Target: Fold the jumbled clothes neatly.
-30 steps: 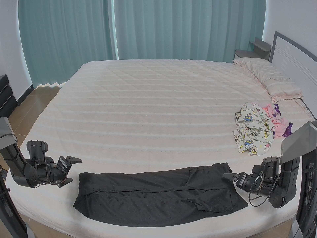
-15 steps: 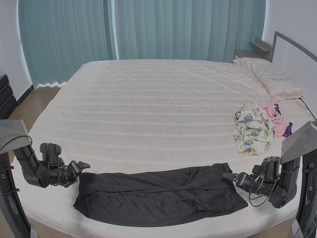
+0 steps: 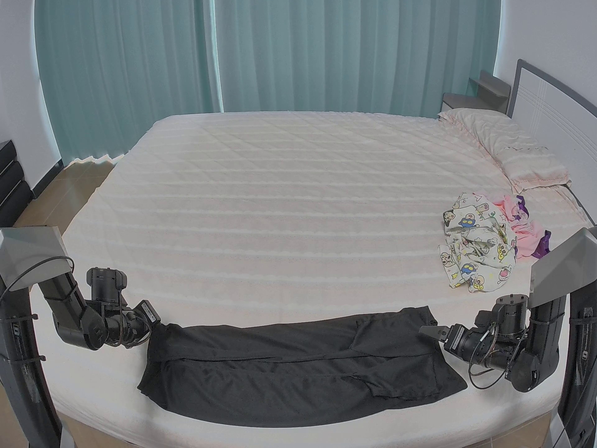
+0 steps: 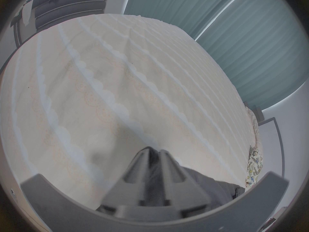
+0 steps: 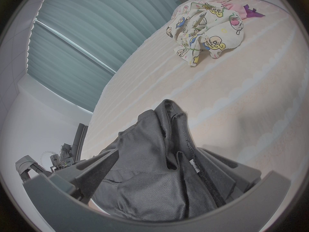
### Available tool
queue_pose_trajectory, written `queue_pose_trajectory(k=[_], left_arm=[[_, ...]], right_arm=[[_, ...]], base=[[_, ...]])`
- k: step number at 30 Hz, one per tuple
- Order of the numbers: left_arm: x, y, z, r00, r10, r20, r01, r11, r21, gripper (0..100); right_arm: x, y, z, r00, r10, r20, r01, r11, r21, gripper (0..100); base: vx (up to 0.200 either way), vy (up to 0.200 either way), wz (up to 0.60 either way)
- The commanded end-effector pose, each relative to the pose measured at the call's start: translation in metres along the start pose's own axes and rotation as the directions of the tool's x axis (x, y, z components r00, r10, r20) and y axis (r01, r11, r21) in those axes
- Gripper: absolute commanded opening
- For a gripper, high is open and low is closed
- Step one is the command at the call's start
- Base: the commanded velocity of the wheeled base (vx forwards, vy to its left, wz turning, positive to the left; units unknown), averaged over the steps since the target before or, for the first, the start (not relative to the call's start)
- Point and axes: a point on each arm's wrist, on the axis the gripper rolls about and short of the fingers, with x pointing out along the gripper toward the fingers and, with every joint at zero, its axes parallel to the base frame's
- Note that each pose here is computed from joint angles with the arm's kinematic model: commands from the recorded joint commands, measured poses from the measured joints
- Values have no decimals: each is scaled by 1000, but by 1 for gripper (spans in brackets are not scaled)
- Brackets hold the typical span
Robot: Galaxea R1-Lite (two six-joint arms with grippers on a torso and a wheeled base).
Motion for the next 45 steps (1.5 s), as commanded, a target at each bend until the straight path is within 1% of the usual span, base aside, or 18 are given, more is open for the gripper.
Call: queue_pose_trajectory(k=[1,9,11,16,23,24,28,31,32,35,36,37,38,39,40,43,45], left_arm=[[3,1,3,1000,2,9,-2,1000,-7,0],[-8,-6,13,998,-26,51,27,1000,-10,0],[-14,-9,18,996,-40,76,42,999,-14,0],[-18,-8,25,994,-47,102,49,999,-23,0],[-9,-1,25,996,-33,81,35,999,-31,0],[-9,-1,25,996,-33,81,35,999,-31,100],[6,1,27,997,-28,73,31,999,-36,100],[9,3,28,997,-24,73,27,999,-41,100],[5,10,31,997,-11,77,15,998,-60,100],[-4,15,31,998,-27,62,31,997,-72,100],[-15,19,31,998,-42,53,46,995,-85,100],[-16,20,31,998,-43,51,47,995,-86,100],[-26,21,29,997,-69,34,72,993,-90,100],[-37,23,21,995,-98,-2,97,991,-95,100],[-44,24,16,994,-106,-23,103,990,-101,100],[-54,28,5,993,-103,-53,97,989,-109,100],[-59,31,-2,993,-91,-74,82,990,-115,100]], right_arm=[[0,1,0,1000,9,8,-9,1000,-5,100],[0,1,0,1000,8,7,-8,1000,-4,100],[0,1,0,1000,7,8,-7,1000,-4,100],[0,1,0,1000,9,8,-9,1000,-5,100],[-2,1,-1,1000,4,2,-4,1000,-3,100],[-2,1,-1,1000,4,2,-4,1000,-3,100],[-2,1,-2,1000,2,0,-2,1000,-2,100],[-2,1,-2,1000,2,0,-2,1000,-2,100],[-2,1,-2,1000,1,-1,-1,1000,-2,100],[-2,0,-2,1000,2,-3,-2,1000,-2,100],[-2,0,-2,1000,2,-3,-2,1000,-2,100],[-2,1,-2,1000,2,-2,-2,1000,-2,100],[-2,0,-2,1000,2,-3,-2,1000,1,100],[-2,0,-2,1000,2,-3,-2,1000,-2,100],[-2,0,-3,1000,0,-5,0,1000,-2,100],[-3,0,-3,1000,0,-8,0,1000,-1,100],[-3,0,-3,1000,-1,-9,1,1000,-1,100]], base=[[0,0,0],[0,0,0],[0,0,0],[0,0,0],[0,0,0],[0,0,0],[0,0,0],[0,0,0],[0,0,0],[0,0,0],[0,0,0],[0,0,0],[0,0,0],[0,0,0],[0,0,0],[0,0,0],[-200,0,0]])
